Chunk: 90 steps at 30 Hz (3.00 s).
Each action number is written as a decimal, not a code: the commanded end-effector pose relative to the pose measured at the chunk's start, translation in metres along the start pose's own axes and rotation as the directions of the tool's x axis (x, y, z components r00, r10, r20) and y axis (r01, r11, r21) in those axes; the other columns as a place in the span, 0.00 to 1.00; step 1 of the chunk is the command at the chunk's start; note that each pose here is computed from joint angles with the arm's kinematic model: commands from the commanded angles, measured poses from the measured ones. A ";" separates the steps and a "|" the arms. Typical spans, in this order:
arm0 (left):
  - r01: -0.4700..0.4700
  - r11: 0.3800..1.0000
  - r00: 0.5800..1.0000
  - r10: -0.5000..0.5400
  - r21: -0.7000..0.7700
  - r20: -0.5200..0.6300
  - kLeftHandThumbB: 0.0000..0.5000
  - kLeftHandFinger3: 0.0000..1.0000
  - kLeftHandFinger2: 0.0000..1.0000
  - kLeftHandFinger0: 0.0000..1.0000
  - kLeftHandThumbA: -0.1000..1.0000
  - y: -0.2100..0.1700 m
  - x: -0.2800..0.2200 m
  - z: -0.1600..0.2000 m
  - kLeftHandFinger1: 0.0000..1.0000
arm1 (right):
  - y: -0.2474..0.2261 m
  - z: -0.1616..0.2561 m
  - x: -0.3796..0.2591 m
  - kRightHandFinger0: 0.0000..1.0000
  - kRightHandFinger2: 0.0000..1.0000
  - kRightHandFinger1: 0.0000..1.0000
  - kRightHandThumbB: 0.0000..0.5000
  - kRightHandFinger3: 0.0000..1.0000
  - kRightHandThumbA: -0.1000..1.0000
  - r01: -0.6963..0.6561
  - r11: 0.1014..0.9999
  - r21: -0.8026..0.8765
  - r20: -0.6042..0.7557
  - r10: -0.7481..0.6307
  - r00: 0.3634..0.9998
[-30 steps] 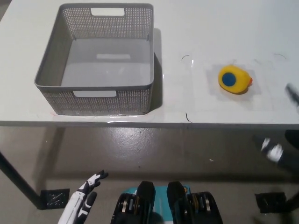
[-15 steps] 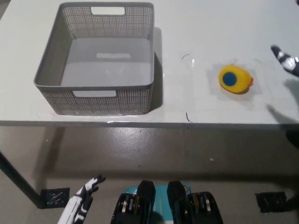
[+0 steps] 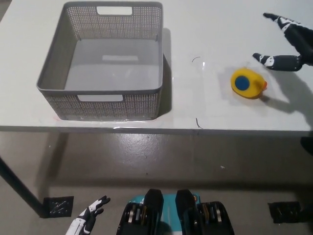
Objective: Use the right hand to pick up a yellow duck toy and place it into a container on the left hand side
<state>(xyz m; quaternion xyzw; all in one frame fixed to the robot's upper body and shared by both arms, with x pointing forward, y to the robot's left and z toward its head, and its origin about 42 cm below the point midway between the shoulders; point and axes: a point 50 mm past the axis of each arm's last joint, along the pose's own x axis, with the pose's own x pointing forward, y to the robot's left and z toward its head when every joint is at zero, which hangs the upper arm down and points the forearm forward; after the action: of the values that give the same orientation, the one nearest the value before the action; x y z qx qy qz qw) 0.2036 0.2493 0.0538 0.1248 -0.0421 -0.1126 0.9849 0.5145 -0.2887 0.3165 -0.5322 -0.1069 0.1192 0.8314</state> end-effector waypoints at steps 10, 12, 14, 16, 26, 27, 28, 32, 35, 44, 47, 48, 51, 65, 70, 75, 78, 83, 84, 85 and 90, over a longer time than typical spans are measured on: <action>0.006 1.000 0.999 -0.005 -0.021 0.035 0.67 1.00 1.00 1.00 1.00 0.000 0.006 0.005 1.00 | -0.011 0.011 0.046 1.00 1.00 1.00 0.93 1.00 0.81 -0.224 0.973 -0.063 -0.140 0.213 0.967; 0.011 1.000 0.999 -0.010 -0.021 0.036 0.67 1.00 1.00 1.00 1.00 0.001 0.008 0.006 1.00 | -0.008 0.011 0.049 1.00 1.00 1.00 0.95 1.00 0.82 -0.238 0.970 -0.059 -0.159 0.226 0.961; 0.013 0.999 0.999 -0.012 -0.034 0.029 0.67 1.00 1.00 1.00 1.00 -0.001 0.009 0.006 1.00 | -0.008 0.014 0.058 1.00 1.00 1.00 0.95 1.00 0.85 -0.261 0.963 -0.067 -0.184 0.245 0.952; 0.014 0.999 1.000 -0.013 -0.035 0.027 0.67 1.00 1.00 1.00 1.00 -0.002 0.009 0.007 1.00 | -0.007 0.015 0.062 1.00 1.00 1.00 0.96 1.00 0.85 -0.270 0.960 -0.072 -0.194 0.252 0.948; 0.004 0.999 1.000 -0.003 -0.040 0.027 0.74 1.00 1.00 1.00 1.00 0.003 0.012 0.009 1.00 | -0.001 0.021 0.082 1.00 1.00 1.00 1.00 1.00 0.87 -0.301 0.950 -0.079 -0.224 0.277 0.934; 0.004 0.999 1.000 -0.002 -0.039 0.027 0.75 1.00 1.00 1.00 1.00 0.004 0.010 0.009 1.00 | 0.000 0.022 0.082 1.00 1.00 1.00 0.99 1.00 0.86 -0.304 0.950 -0.076 -0.226 0.280 0.933; 0.003 0.999 1.000 -0.002 -0.036 0.029 0.76 1.00 1.00 1.00 1.00 0.006 0.013 0.009 1.00 | -0.002 0.023 0.083 1.00 1.00 1.00 0.99 1.00 0.85 -0.301 0.950 -0.078 -0.227 0.277 0.934; 0.015 0.999 1.000 -0.015 -0.030 0.027 0.75 1.00 1.00 1.00 1.00 0.007 0.012 0.010 1.00 | -0.003 0.022 0.084 1.00 1.00 1.00 0.99 1.00 0.85 -0.302 0.949 -0.086 -0.237 0.275 0.932; 0.010 1.000 0.999 -0.010 -0.020 0.032 0.73 1.00 1.00 1.00 1.00 0.007 0.014 0.010 1.00 | -0.006 0.021 0.084 1.00 1.00 1.00 0.99 1.00 0.85 -0.295 0.954 -0.061 -0.240 0.273 0.932; -0.003 1.000 0.999 0.004 -0.027 0.037 0.77 1.00 1.00 1.00 1.00 0.011 0.013 0.011 1.00 | 0.001 0.021 0.090 1.00 1.00 1.00 1.00 1.00 0.83 -0.300 0.954 -0.022 -0.264 0.284 0.922; -0.006 1.000 0.999 0.007 -0.025 0.040 0.77 1.00 1.00 1.00 1.00 0.012 0.014 0.012 1.00 | -0.001 0.021 0.091 1.00 1.00 1.00 0.98 1.00 0.83 -0.302 0.953 -0.034 -0.278 0.281 0.918; -0.003 1.000 0.999 0.004 -0.027 0.040 0.76 1.00 1.00 1.00 1.00 0.012 0.014 0.012 1.00 | -0.002 0.019 0.090 1.00 1.00 1.00 1.00 1.00 0.82 -0.302 0.953 -0.031 -0.284 0.281 0.917; -0.007 1.000 0.999 0.008 -0.024 0.044 0.74 1.00 1.00 1.00 1.00 0.014 0.013 0.012 1.00 | -0.004 0.015 0.089 1.00 1.00 1.00 0.98 1.00 0.81 -0.298 0.955 -0.018 -0.295 0.279 0.914; 0.003 1.000 0.999 -0.003 0.000 0.050 0.78 1.00 1.00 1.00 1.00 0.015 0.016 0.016 1.00 | 0.012 -0.009 0.077 1.00 1.00 1.00 0.95 1.00 0.84 -0.327 0.945 0.021 -0.340 0.314 0.887; 0.002 1.000 0.998 -0.003 0.012 0.055 0.80 1.00 1.00 1.00 1.00 0.015 0.019 0.019 1.00 | 0.018 -0.017 0.072 1.00 1.00 1.00 0.95 1.00 0.83 -0.326 0.944 0.053 -0.350 0.323 0.879; 0.013 1.000 0.998 -0.014 0.021 0.065 0.78 1.00 1.00 1.00 1.00 0.018 0.022 0.019 1.00 | 0.029 -0.030 0.064 1.00 1.00 1.00 0.94 1.00 0.82 -0.324 0.944 0.069 -0.369 0.325 0.870; 0.017 1.000 0.998 -0.018 0.020 0.065 0.78 1.00 1.00 1.00 1.00 0.018 0.025 0.021 1.00 | 0.030 -0.036 0.061 1.00 1.00 1.00 0.95 1.00 0.82 -0.328 0.941 0.079 -0.386 0.333 0.861; 0.029 0.999 0.997 -0.032 0.032 0.075 0.76 1.00 1.00 1.00 1.00 0.018 0.030 0.025 1.00 | 0.035 -0.048 0.053 1.00 1.00 1.00 0.98 1.00 0.81 -0.324 0.940 0.104 -0.398 0.338 0.853; 0.030 0.999 0.996 -0.033 0.036 0.077 0.76 1.00 1.00 1.00 1.00 0.018 0.031 0.026 1.00 | 0.035 -0.050 0.052 1.00 1.00 1.00 0.97 1.00 0.81 -0.324 0.939 0.114 -0.400 0.342 0.850; 0.031 0.999 0.996 -0.034 0.038 0.079 0.76 1.00 1.00 1.00 1.00 0.018 0.032 0.027 1.00 | 0.035 -0.051 0.051 1.00 1.00 1.00 0.97 1.00 0.80 -0.323 0.939 0.118 -0.401 0.342 0.850; 0.042 0.998 0.995 -0.045 0.039 0.085 0.75 1.00 1.00 1.00 1.00 0.019 0.037 0.028 1.00 | 0.041 -0.058 0.045 1.00 1.00 1.00 0.92 1.00 0.79 -0.319 0.938 0.138 -0.413 0.347 0.842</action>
<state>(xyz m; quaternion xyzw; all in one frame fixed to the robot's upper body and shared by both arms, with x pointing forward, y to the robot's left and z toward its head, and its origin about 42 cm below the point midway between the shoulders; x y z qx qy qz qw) 0.2341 0.2512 0.0752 0.1296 -0.0634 -0.1249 0.9816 0.5690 -0.2886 0.2401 -0.5353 0.1941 0.1716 0.8040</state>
